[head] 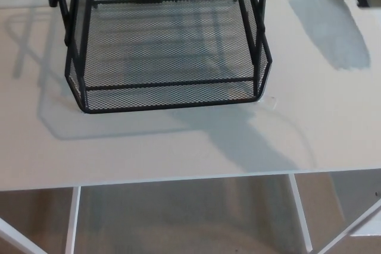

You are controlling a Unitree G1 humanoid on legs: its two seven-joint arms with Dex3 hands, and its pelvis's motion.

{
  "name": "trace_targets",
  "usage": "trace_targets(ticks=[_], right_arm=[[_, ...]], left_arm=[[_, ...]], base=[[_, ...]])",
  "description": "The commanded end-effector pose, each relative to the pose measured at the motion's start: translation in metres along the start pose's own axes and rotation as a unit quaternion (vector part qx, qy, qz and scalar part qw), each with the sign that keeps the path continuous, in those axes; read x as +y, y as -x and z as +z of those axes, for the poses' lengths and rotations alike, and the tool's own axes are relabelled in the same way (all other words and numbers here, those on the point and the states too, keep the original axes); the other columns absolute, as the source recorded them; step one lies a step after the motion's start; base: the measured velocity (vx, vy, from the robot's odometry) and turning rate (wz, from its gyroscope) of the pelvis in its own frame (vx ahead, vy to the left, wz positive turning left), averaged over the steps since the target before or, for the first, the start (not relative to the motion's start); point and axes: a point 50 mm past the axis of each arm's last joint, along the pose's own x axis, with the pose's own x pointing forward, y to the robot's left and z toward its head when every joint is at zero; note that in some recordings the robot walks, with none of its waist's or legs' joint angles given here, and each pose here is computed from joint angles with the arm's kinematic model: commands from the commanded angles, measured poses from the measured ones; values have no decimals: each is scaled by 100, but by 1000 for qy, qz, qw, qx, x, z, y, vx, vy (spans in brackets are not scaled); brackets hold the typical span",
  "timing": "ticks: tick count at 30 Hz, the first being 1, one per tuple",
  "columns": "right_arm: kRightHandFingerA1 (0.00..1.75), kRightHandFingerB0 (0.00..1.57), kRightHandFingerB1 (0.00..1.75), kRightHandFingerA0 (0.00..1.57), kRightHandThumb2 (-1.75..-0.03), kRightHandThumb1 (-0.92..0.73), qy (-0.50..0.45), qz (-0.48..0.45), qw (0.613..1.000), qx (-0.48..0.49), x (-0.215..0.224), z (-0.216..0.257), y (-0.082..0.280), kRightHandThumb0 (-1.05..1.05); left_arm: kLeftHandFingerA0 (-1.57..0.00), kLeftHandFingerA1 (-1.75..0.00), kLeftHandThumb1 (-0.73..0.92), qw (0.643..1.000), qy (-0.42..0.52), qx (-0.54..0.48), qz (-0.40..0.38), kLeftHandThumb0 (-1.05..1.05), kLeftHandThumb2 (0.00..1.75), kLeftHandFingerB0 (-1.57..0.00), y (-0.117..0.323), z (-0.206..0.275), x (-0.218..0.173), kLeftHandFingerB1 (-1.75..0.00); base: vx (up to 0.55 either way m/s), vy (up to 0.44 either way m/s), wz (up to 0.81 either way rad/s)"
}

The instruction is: The robot walks towards a desk on which a file tray is kept in the middle and a toilet paper roll is kept on its right. The robot uses its right hand to hook on finger in the gap of the roll and grabs it, lifts it and places it on the tray.

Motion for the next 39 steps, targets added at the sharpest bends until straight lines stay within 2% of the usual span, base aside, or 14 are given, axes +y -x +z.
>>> trace_targets(ticks=[1, 2, 6, 8, 9, 11, 12, 13, 14, 22, 24, 25, 34, 39], right_arm=[[153, 85, 81, 93, -72, -65, -28, 40, 998, -27, -13, 13, -30, -29], [146, 88, 80, 96, -71, -63, -30, 43, 998, -31, -12, 17, -36, -27], [160, 89, 72, 90, -67, -61, -56, 83, 994, -36, -10, 28, -50, -27], [161, 90, 67, 86, -63, -61, -70, 117, 990, -38, -5, 34, -55, -25], [165, 90, 61, 83, -61, -59, -77, 151, 985, -45, 5, 43, -60, -32], [164, 89, 60, 82, -60, -60, -84, 195, 976, -49, 16, 51, -64, -31], [163, 91, 65, 83, -61, -60, -85, 220, 970, -54, 24, 55, -66, -29], [159, 92, 64, 83, -63, -61, -90, 240, 965, -54, 29, 57, -67, -31], [160, 94, 63, 84, -61, -59, -89, 254, 961, -57, 34, 60, -68, -31], [145, 89, 57, 79, -61, -60, -57, 368, 925, -80, 73, 76, -64, -35], [142, 90, 59, 83, -60, -60, -58, 395, 913, -78, 82, 79, -62, -38], [128, 91, 64, 84, -60, -63, -74, 413, 905, -78, 88, 81, -61, -33], [129, 90, 71, 85, -65, -62, -81, 427, 897, -80, 94, 89, -64, -31], [139, 90, 61, 84, -65, -59, -79, 427, 897, -83, 94, 93, -64, -25]], left_arm=[[-72, -124, 79, 1000, -9, -7, 6, -102, 83, -34, 1, 2, 5, -113], [-73, -123, 79, 1000, -7, -6, 6, -102, 82, -34, 1, 2, 5, -112], [-77, -119, 78, 1000, -16, -3, 7, -98, 86, -45, -1, 6, 2, -105], [-71, -121, 77, 1000, -22, -5, 2, -98, 87, -37, -1, 6, 1, -111], [-114, -123, 55, 1000, -28, -4, 2, -74, 127, -25, 0, 4, 1, -79], [-114, -123, 53, 999, -38, -4, 0, -72, 125, -24, 0, 4, 1, -79], [-75, -120, 78, 999, -37, -6, -4, -102, 86, -35, 0, 5, 0, -113], [-113, -123, 49, 1000, -22, -2, 1, -74, 123, -22, -1, 5, 0, -78], [-80, -118, 76, 1000, -21, -3, 1, -100, 87, -43, -2, 7, -2, -105], [-76, -116, 77, 999, -45, -4, -8, -101, 85, -36, -2, 9, -4, -109], [-77, -112, 77, 999, -50, -4, -11, -100, 85, -39, -2, 8, -4, -100], [-78, -115, 76, 999, -47, -2, -9, -100, 86, -43, -2, 9, -4, -103], [-75, -115, 75, 999, -49, -3, -13, -98, 85, -42, -2, 9, -5, -101], [-74, -115, 76, 998, -62, -2, -13, -99, 85, -45, -2, 9, -5, -102]], base=[[0, 0, 0], [0, 0, 0], [0, 0, 0], [0, 0, 0], [0, 0, 0], [0, 0, 0], [0, 0, 0], [0, 0, 0], [0, 0, 0], [0, 0, 0], [0, 0, 0], [0, 0, 0], [0, 0, 0], [0, 0, 0]])
